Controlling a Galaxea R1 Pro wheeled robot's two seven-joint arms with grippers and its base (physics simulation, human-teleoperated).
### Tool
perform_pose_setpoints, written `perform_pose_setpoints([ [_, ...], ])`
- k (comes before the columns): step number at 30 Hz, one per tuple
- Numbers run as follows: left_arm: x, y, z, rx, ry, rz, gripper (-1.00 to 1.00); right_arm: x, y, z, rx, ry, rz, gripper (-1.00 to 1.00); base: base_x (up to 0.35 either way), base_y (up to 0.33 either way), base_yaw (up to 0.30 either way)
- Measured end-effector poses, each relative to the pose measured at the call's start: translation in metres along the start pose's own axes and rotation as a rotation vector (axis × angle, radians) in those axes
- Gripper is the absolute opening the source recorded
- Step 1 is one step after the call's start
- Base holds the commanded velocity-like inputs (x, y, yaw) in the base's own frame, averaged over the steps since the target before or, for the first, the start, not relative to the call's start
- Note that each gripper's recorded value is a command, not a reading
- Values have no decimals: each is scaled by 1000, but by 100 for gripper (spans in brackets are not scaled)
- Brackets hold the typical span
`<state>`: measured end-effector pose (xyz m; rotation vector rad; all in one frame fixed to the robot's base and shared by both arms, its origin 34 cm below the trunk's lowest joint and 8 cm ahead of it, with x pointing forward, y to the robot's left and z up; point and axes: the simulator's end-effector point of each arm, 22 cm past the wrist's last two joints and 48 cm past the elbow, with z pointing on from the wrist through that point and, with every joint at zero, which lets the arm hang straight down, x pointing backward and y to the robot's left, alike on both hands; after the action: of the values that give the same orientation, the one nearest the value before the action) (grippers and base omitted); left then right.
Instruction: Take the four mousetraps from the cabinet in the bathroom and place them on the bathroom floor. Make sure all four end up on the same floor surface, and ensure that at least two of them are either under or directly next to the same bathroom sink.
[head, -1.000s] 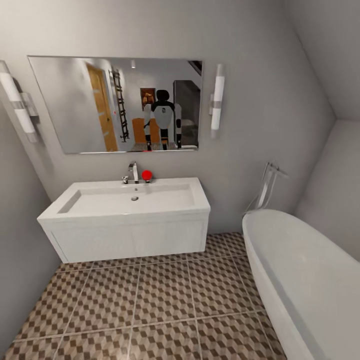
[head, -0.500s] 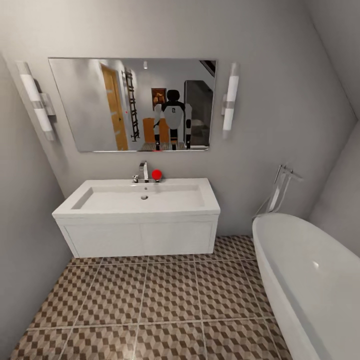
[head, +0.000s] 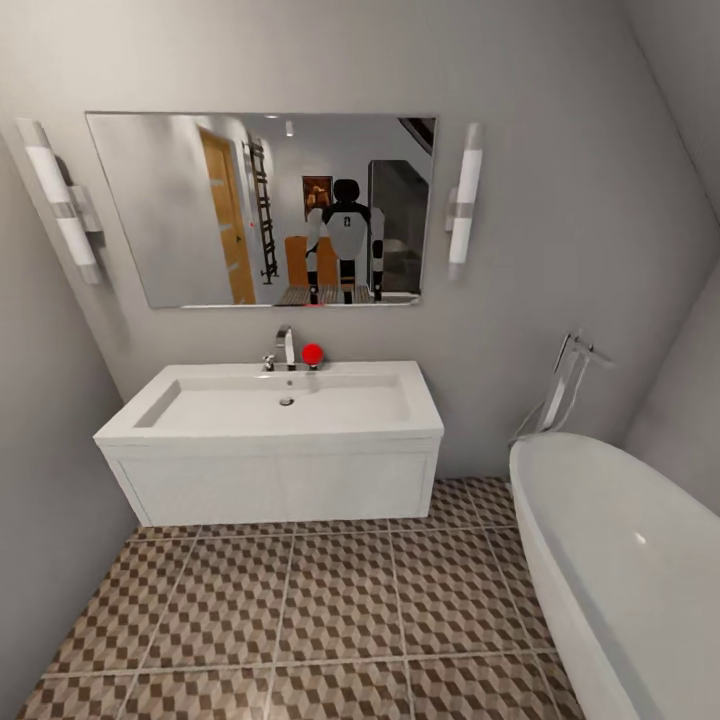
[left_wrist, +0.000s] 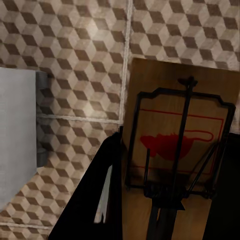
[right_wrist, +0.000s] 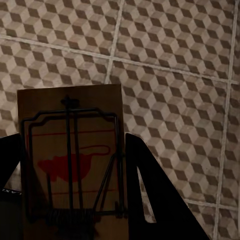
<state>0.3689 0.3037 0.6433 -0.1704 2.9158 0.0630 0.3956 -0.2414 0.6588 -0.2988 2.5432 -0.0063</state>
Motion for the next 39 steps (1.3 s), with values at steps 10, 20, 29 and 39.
perform_pose_setpoints([
  [10, 3, -11, 0, 20, 6, -2, -100, -1, 0, 0, 5, 0, 8, -100, 238, 0, 0],
  [20, -34, -9, -1, -1, -36, -67, -100, 0, 27, 8, 94, 325, -17, -100, 0, 0, 0],
  [29, -127, -15, -19, -1, -3, -101, -100, -85, 13, 26, 145, 251, -17, -100, 0, 0, 0],
  [39, -162, -33, -29, 32, -33, -91, -100, -90, 1, 25, 163, 280, -36, -100, 0, 0, 0],
])
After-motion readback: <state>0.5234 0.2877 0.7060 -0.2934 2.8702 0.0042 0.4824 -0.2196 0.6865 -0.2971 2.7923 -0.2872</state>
